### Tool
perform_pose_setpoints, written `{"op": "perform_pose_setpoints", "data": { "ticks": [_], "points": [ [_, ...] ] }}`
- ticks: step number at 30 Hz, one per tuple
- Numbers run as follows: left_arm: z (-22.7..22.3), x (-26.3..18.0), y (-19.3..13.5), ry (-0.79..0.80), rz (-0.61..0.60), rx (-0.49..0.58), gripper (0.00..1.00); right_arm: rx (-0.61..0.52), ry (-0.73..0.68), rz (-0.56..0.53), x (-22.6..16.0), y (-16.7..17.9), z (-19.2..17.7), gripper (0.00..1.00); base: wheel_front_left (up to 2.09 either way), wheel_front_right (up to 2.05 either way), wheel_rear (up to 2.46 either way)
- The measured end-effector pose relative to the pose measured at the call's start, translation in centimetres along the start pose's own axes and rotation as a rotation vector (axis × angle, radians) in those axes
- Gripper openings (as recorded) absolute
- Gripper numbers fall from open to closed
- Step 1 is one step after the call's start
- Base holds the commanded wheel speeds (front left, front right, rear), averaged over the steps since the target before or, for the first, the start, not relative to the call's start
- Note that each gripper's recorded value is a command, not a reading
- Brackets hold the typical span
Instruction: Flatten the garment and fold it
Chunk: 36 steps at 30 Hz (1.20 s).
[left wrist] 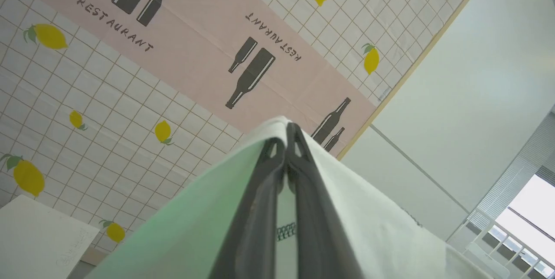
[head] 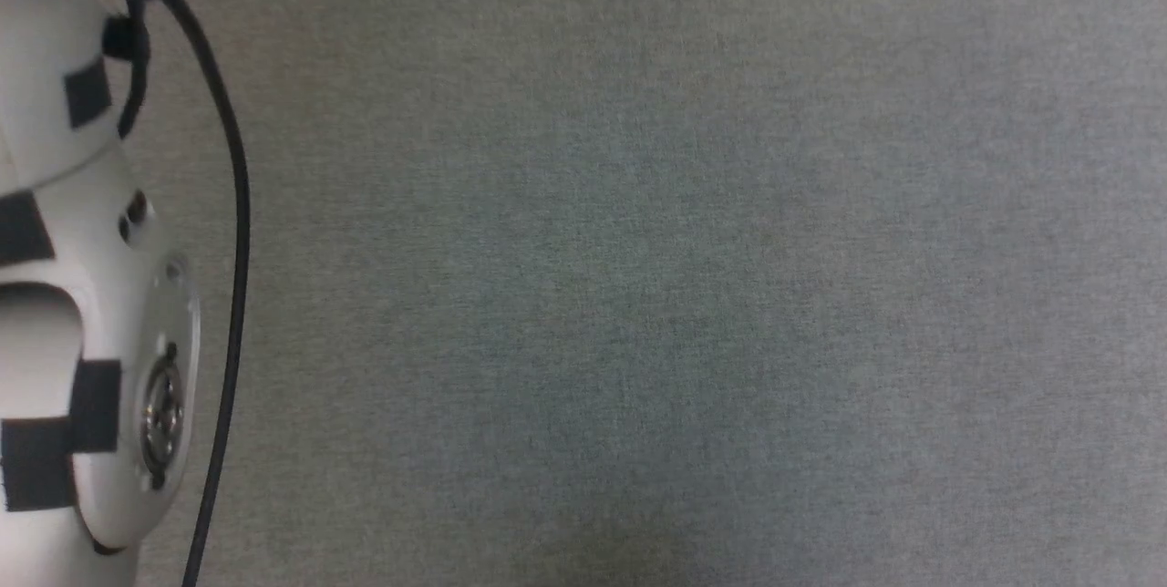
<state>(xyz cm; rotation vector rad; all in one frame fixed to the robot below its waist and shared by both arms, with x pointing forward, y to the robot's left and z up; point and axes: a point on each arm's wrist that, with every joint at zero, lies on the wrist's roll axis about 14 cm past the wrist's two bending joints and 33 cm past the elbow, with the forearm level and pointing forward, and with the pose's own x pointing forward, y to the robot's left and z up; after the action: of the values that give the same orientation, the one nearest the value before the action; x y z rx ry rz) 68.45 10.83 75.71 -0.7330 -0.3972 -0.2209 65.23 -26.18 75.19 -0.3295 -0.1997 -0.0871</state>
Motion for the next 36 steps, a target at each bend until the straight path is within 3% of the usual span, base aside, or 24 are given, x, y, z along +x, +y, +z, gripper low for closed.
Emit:
{"op": "perform_pose_setpoints", "data": {
  "ticks": [3,8,14,19,25,28,36],
  "points": [
    [-1.1,0.7,1.5,-0.030,0.014,-0.030,0.00,-0.007,-0.027,-0.014,1.3,-0.1,-0.9,0.00,0.00,0.00,0.00],
    [-5.8,-0.1,5.8,0.068,0.080,-0.024,0.00,0.014,0.060,0.018,2.1,1.6,-6.3,0.00,0.00,0.00,0.00],
    [-11.4,-5.6,12.4,0.270,0.207,0.052,0.00,0.092,0.246,0.083,-0.4,3.9,-14.0,0.00,0.00,0.00,0.00],
    [-12.9,-10.1,14.2,0.372,0.241,0.072,0.00,0.150,0.349,0.143,-3.6,5.7,-17.1,0.00,0.00,0.00,0.00],
    [-13.7,-17.6,14.1,0.526,0.218,0.138,0.00,0.225,0.487,0.221,-10.2,6.9,-19.7,0.00,0.00,0.00,0.00],
    [-13.3,-22.5,13.3,0.602,0.221,0.123,0.00,0.244,0.591,0.263,-15.6,7.1,-21.3,0.00,0.00,0.00,0.00],
    [-10.8,-36.3,12.9,0.790,0.389,0.073,0.00,0.349,0.777,0.224,-29.0,6.2,-22.7,0.00,0.00,0.00,0.00]
  ]
}}
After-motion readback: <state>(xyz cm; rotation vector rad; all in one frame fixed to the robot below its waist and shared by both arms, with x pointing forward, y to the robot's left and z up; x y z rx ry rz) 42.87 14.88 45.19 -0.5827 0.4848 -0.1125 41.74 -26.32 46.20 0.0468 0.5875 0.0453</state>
